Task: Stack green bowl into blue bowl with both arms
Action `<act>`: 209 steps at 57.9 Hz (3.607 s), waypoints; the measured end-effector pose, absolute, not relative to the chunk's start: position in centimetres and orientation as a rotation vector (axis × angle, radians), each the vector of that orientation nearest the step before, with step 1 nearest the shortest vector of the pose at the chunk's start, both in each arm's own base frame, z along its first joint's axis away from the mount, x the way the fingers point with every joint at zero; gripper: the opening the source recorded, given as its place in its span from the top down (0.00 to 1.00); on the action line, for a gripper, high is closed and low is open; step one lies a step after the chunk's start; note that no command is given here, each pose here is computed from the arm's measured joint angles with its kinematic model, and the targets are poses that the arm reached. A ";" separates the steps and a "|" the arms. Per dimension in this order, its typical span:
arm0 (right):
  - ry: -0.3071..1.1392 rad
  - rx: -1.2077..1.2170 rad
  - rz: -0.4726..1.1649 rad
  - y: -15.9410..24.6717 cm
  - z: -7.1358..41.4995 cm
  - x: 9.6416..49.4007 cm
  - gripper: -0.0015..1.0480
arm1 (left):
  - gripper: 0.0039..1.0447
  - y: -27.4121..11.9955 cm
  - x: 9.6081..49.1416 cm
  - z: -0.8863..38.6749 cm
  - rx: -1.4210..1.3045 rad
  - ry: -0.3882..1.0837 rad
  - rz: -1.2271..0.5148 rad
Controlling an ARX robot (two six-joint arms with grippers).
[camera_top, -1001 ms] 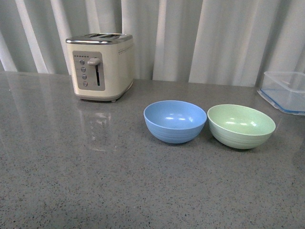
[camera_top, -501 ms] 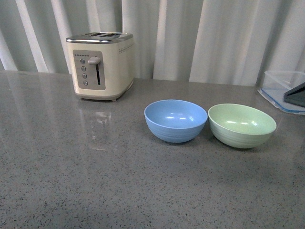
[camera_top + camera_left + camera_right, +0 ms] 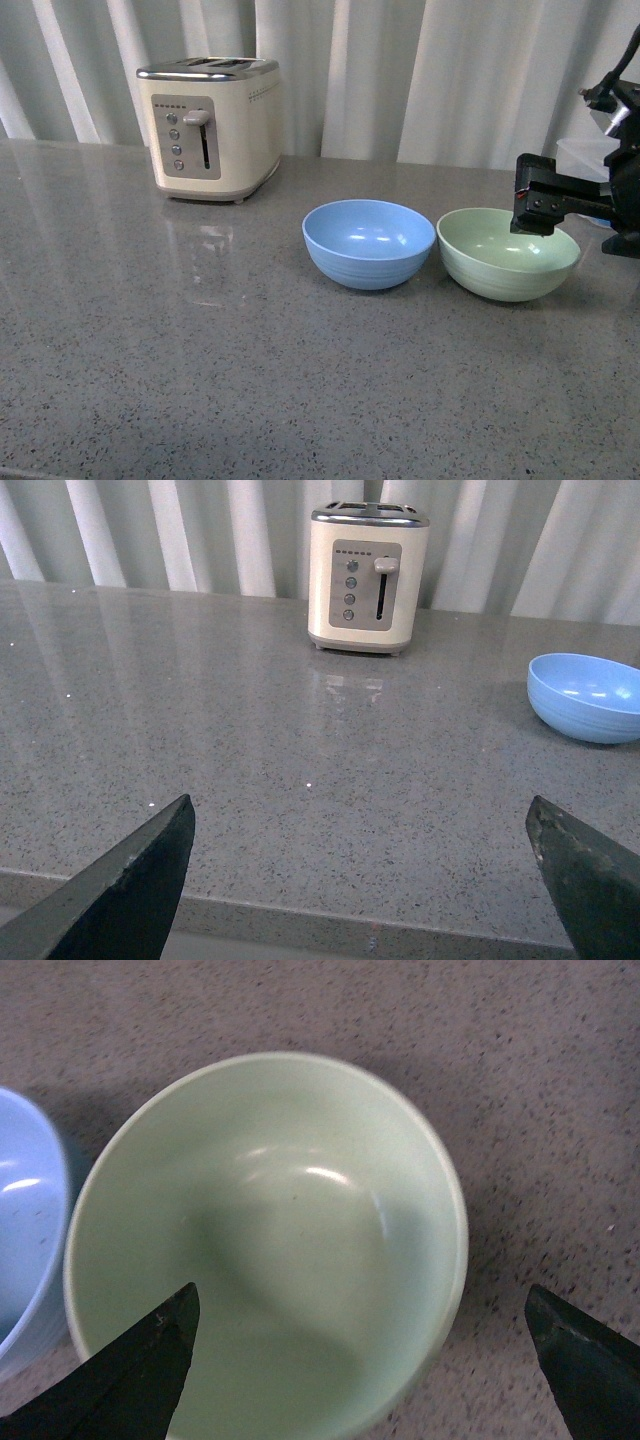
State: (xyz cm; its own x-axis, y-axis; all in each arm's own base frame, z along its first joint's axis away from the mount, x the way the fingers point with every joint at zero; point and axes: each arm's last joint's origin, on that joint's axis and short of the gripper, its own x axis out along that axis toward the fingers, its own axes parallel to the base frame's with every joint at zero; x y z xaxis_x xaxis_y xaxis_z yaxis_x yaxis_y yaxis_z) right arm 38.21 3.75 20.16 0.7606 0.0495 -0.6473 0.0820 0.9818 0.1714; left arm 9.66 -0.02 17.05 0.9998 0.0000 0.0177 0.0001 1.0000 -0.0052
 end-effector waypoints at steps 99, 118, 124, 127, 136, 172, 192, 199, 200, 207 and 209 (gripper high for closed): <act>0.559 0.105 0.161 12.2 25.0 42.3 0.98 | 0.06 0.0 9.7 17.0 -0.005 -0.018 0.000; 0.649 0.065 0.118 13.2 21.2 44.3 0.98 | 0.06 0.0 9.7 17.0 -0.005 -0.018 0.000; 0.667 0.059 0.117 13.3 20.5 44.4 0.98 | 0.06 0.0 9.7 17.0 -0.005 -0.018 0.000; 0.668 0.054 0.120 13.4 20.5 44.4 0.98 | 0.06 0.0 9.7 17.0 -0.005 -0.018 0.000; 0.642 0.080 0.153 13.2 21.0 44.3 0.73 | 0.06 0.0 9.7 17.0 -0.005 -0.018 0.000; 0.002 0.037 0.001 3.3 24.3 27.2 0.48 | 0.06 0.0 9.7 17.0 -0.005 -0.018 -0.001; 0.013 0.002 0.001 1.4 20.2 20.8 0.99 | 0.06 0.0 9.7 17.0 -0.005 -0.018 -0.002; 0.009 0.002 0.022 0.7 19.4 19.3 0.99 | 0.06 0.0 9.7 17.0 -0.005 -0.018 -0.002; 0.009 0.002 0.022 0.6 19.4 19.2 0.99 | 0.06 0.0 9.7 17.0 -0.005 -0.018 -0.002; 0.009 0.002 -0.004 0.0 18.8 17.9 0.99 | 0.06 0.0 9.7 17.0 -0.005 -0.018 -0.002; 0.010 0.002 -0.003 0.0 18.6 17.6 0.99 | 0.06 0.0 9.7 17.0 -0.005 -0.018 -0.002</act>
State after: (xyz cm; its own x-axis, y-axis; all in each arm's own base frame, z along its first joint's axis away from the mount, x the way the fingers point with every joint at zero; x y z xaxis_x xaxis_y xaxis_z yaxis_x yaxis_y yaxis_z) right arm 17.59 0.03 18.63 0.9999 -0.0034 -0.0097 0.0035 1.0000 0.0024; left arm 9.66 -0.02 17.05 0.9998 -0.0015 0.0181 0.0016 1.0000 -0.0052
